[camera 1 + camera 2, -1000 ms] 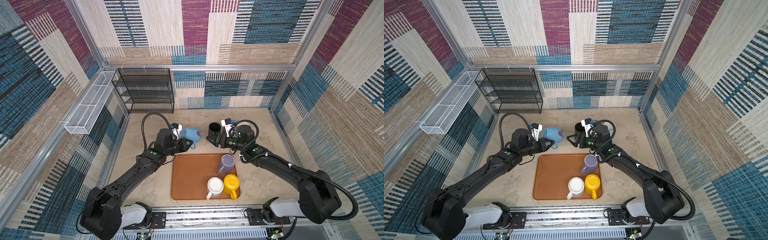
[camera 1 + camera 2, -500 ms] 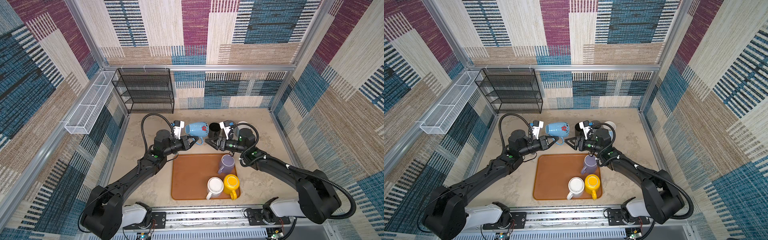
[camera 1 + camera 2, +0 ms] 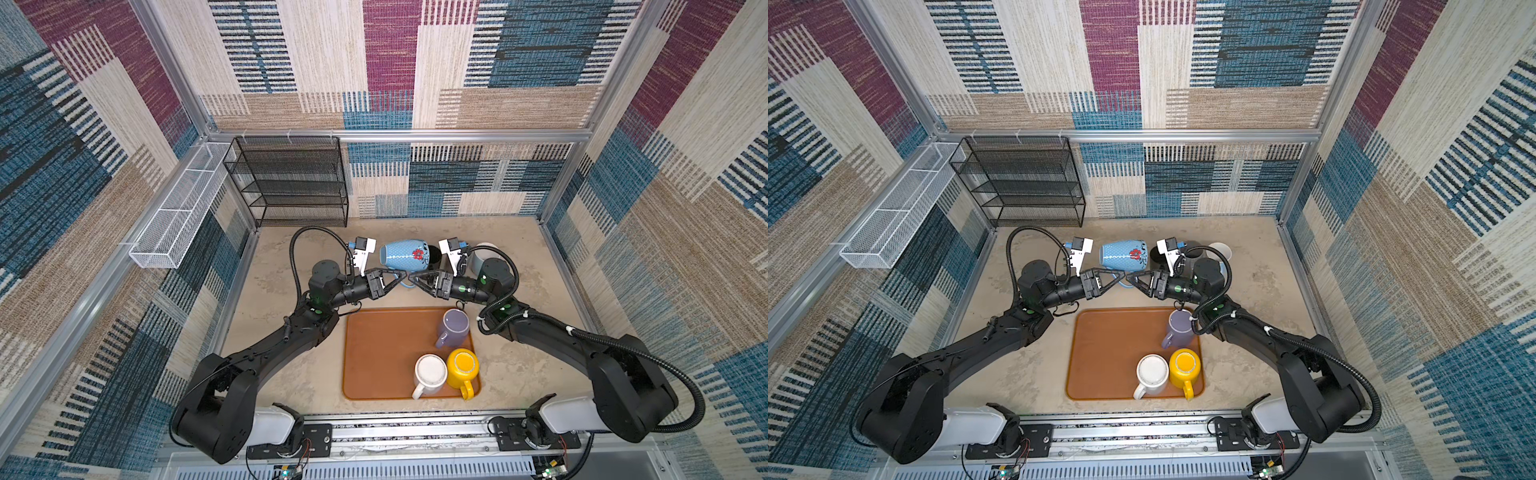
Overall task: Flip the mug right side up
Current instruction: 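Carry the mug toward the right gripper while the right gripper reaches to meet it, then grasp the light blue mug with the right gripper and open the left gripper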
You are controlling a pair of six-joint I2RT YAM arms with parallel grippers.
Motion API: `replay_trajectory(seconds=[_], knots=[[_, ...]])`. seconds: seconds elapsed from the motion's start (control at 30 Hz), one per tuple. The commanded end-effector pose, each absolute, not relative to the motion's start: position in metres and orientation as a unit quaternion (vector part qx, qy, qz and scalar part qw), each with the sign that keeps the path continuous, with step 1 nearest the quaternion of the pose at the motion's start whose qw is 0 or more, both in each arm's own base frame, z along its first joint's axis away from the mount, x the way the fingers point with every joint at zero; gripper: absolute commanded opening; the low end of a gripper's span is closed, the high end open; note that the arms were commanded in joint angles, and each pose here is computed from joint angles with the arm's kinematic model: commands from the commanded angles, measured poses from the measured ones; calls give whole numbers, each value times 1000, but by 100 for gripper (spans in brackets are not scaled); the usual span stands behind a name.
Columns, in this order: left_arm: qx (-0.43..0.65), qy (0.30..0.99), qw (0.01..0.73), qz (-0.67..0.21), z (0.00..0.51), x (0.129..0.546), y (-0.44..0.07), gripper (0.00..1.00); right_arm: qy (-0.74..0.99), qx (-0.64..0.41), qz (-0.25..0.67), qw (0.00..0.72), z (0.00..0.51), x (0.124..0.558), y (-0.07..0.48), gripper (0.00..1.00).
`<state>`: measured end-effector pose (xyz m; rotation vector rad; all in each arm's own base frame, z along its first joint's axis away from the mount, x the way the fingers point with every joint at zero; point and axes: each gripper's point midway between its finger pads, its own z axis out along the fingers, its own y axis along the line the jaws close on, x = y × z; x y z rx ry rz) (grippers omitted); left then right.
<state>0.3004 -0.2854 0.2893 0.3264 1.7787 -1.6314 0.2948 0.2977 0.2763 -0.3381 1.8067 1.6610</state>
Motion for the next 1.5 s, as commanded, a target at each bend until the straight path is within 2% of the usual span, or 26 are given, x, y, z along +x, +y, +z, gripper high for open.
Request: replay_trajectory(seconds=[0.0,0.67,0.87,1.27,1.33,1.47], knots=[[166,633,376,-656,321,290,-287,0,661,-141,659,331,293,288,299,56],[179,617,349,-682,316,286,-294,0,631,-143,689,326,312,282,299,32],[181,617,348,-682,315,286,-295,0,630,-141,691,326,314,283,298,28],[184,619,349,-679,315,286,-295,0,635,-141,689,319,315,285,301,11],[183,621,348,-678,314,286,-295,0,635,-141,689,320,316,285,301,0],[184,625,347,-675,313,286,-295,0,639,-140,685,321,318,286,301,0]])
